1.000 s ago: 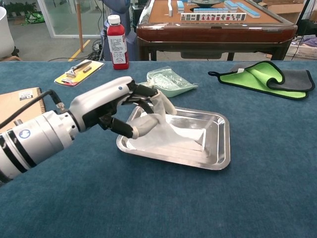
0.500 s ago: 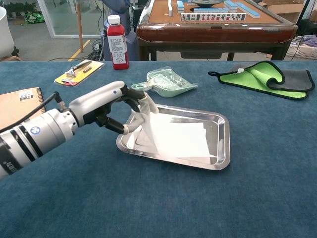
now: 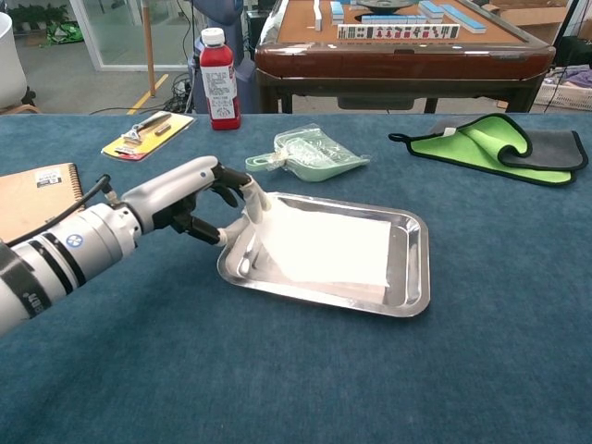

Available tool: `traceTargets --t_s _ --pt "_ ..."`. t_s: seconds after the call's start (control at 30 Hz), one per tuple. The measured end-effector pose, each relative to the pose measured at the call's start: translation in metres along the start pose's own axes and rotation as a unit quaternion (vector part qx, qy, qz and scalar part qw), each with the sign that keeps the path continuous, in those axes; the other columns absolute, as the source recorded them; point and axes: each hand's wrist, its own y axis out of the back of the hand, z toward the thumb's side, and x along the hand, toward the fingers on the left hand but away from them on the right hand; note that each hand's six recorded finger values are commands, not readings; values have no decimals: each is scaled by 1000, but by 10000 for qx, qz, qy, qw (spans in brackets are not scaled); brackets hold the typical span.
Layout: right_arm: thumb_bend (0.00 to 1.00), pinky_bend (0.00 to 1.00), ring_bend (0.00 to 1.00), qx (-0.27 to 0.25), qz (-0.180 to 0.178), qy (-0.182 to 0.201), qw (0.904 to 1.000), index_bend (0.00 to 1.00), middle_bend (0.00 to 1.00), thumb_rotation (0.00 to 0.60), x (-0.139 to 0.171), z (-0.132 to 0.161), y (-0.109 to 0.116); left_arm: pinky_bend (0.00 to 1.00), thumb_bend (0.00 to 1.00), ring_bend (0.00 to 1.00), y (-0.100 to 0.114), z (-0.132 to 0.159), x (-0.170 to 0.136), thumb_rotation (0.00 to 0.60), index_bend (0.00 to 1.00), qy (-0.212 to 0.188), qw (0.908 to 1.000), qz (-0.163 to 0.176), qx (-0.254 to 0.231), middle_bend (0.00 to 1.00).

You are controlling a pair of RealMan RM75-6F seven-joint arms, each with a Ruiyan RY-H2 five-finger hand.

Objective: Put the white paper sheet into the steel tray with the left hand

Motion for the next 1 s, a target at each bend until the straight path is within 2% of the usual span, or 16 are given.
traceTargets --t_s 0.6,0.87,1.0 --pt "64 51 0 -8 21 -4 10000 81 169 600 0 -1 -2 231 427 247 -14 16 7 600 485 37 9999 -64 73 331" --pt "64 51 0 -26 2 -21 10000 81 169 600 1 -3 -1 230 427 246 -14 15 11 600 481 127 9998 -48 150 331" --pt "64 51 0 -35 -2 -20 10000 81 170 600 2 -4 -1 230 427 243 -11 11 11 600 433 198 9996 -22 197 331"
